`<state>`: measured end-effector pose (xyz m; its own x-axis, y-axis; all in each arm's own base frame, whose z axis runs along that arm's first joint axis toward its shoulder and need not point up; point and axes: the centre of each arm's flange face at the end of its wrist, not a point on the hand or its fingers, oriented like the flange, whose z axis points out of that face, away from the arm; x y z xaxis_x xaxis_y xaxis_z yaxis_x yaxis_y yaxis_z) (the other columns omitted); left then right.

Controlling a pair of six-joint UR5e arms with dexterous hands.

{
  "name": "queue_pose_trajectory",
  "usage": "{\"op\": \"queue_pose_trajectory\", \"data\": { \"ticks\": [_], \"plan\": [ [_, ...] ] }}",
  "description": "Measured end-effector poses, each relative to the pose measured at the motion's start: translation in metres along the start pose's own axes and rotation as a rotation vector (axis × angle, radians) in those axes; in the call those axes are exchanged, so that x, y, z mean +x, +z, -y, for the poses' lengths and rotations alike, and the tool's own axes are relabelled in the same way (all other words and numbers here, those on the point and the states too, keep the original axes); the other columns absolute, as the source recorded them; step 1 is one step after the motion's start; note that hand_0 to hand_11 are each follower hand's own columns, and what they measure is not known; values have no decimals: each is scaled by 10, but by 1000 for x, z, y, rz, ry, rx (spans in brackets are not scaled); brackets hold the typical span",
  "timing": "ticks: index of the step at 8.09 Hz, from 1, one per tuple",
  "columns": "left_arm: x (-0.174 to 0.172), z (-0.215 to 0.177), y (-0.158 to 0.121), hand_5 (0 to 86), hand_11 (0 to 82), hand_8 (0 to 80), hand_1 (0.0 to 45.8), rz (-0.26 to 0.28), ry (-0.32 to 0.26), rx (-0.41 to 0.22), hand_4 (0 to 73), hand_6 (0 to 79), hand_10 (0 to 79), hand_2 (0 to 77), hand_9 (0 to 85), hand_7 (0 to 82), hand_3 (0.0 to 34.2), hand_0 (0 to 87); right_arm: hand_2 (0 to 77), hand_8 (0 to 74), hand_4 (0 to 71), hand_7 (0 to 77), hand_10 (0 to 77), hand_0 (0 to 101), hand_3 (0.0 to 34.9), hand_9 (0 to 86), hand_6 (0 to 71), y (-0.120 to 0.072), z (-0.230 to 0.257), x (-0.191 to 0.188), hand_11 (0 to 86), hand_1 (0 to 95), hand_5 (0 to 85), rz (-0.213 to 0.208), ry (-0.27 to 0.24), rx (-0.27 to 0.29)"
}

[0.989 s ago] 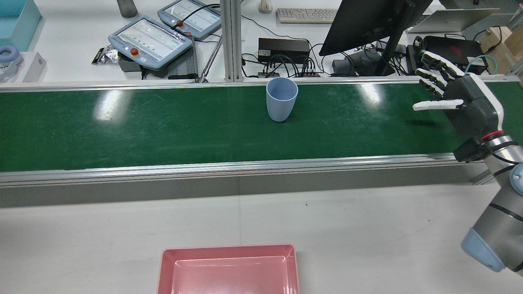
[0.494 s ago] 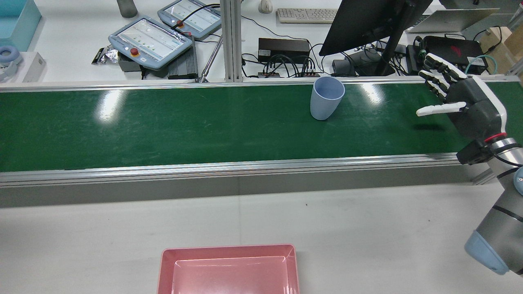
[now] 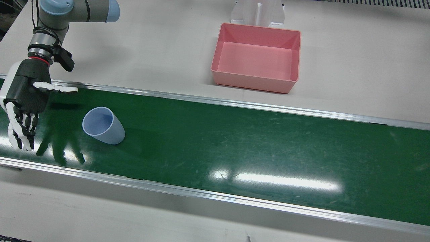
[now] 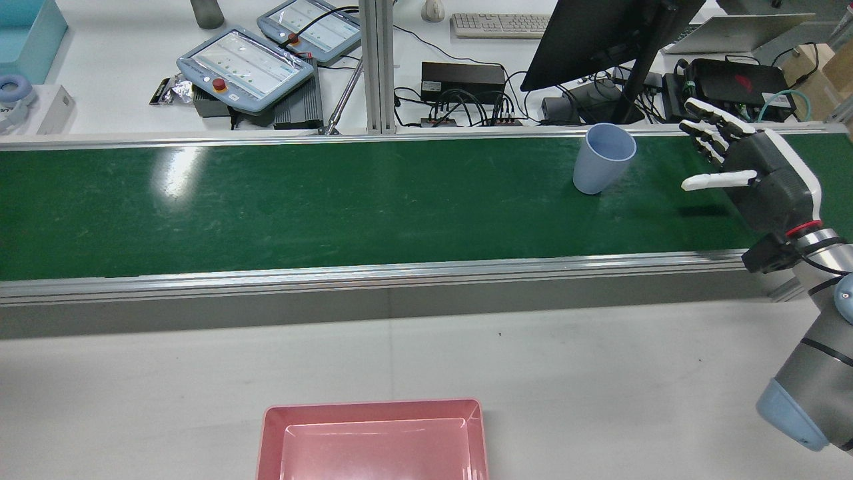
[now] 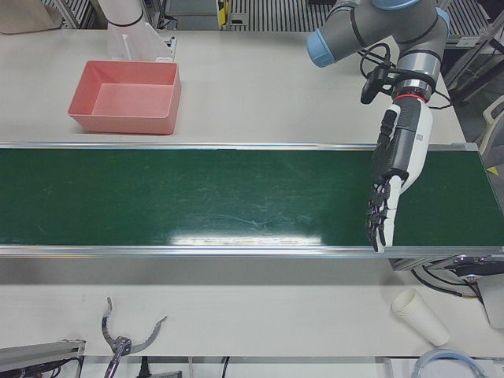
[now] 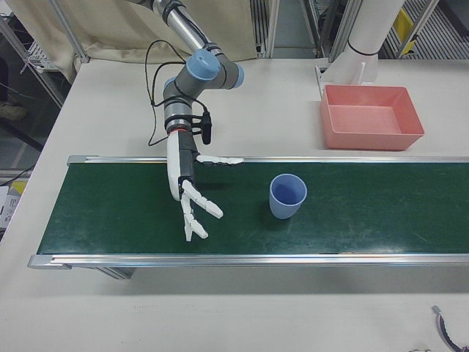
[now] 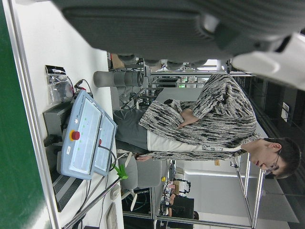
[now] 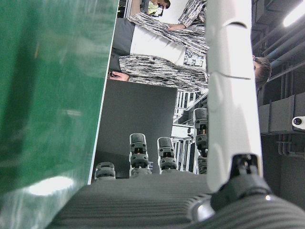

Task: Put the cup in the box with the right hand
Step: 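Close the right hand around the light blue cup on the belt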

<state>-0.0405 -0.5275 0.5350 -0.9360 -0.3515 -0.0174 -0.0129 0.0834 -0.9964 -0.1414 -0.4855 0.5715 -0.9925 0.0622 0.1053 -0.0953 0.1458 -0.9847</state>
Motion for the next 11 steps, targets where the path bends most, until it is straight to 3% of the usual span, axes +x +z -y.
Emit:
{"op": "queue_pose_trajectory", "data": {
  "ticks": [2, 3, 4, 5, 7, 8, 9, 10, 11],
  "plan": [
    [0, 0, 0, 5, 0, 0, 5, 1, 0, 0, 11, 0, 0, 5, 0, 5, 0, 0, 5, 109, 33, 218, 16, 689, 121, 169, 49, -1, 2, 4, 49, 267, 93, -9, -4, 4],
    [0, 0, 0, 5, 0, 0, 5, 0, 0, 0, 11, 0, 0, 5, 0, 5, 0, 0, 11, 109, 0, 207, 16, 678, 149, 169, 49, -2, 3, 7, 49, 322, 109, -15, -7, 6],
    [0, 0, 0, 5, 0, 0, 5, 0, 0, 0, 11, 0, 0, 5, 0, 5, 0, 0, 93, 109, 0, 207, 11, 678, 156, 169, 49, -3, 5, 11, 11, 289, 109, -23, -11, 10],
    [0, 0, 0, 5, 0, 0, 5, 0, 0, 0, 11, 0, 0, 5, 0, 5, 0, 0, 98, 109, 0, 207, 11, 655, 161, 169, 49, -3, 7, 13, 22, 327, 109, -24, -19, 16],
    [0, 0, 0, 5, 0, 0, 5, 1, 0, 0, 11, 0, 0, 5, 0, 5, 0, 0, 98, 109, 0, 207, 11, 654, 158, 169, 49, -1, 9, 3, 33, 300, 104, -1, -49, 35],
    [0, 0, 0, 5, 0, 0, 5, 1, 0, 0, 11, 0, 0, 5, 0, 5, 0, 0, 240, 120, 0, 240, 22, 631, 167, 180, 49, -2, 11, -11, 87, 333, 109, 19, -72, 63],
    [0, 0, 0, 5, 0, 0, 5, 0, 0, 0, 11, 5, 0, 5, 0, 5, 0, 0, 273, 147, 49, 289, 120, 594, 156, 218, 93, -5, 12, -28, 180, 311, 131, 41, -91, 91],
    [0, -1, 0, 5, 0, 0, 5, 0, 0, 0, 11, 5, 0, 5, 0, 5, 0, 0, 333, 316, 164, 485, 191, 781, 117, 376, 311, -12, 13, -41, 338, 256, 235, 55, -102, 108],
    [0, 0, 0, 5, 0, 0, 5, 0, 0, -1, 11, 5, 0, 5, 0, 5, 0, 0, 333, 316, 164, 485, 191, 781, 117, 376, 311, -21, 14, -53, 338, 256, 235, 67, -108, 117]
  ]
}}
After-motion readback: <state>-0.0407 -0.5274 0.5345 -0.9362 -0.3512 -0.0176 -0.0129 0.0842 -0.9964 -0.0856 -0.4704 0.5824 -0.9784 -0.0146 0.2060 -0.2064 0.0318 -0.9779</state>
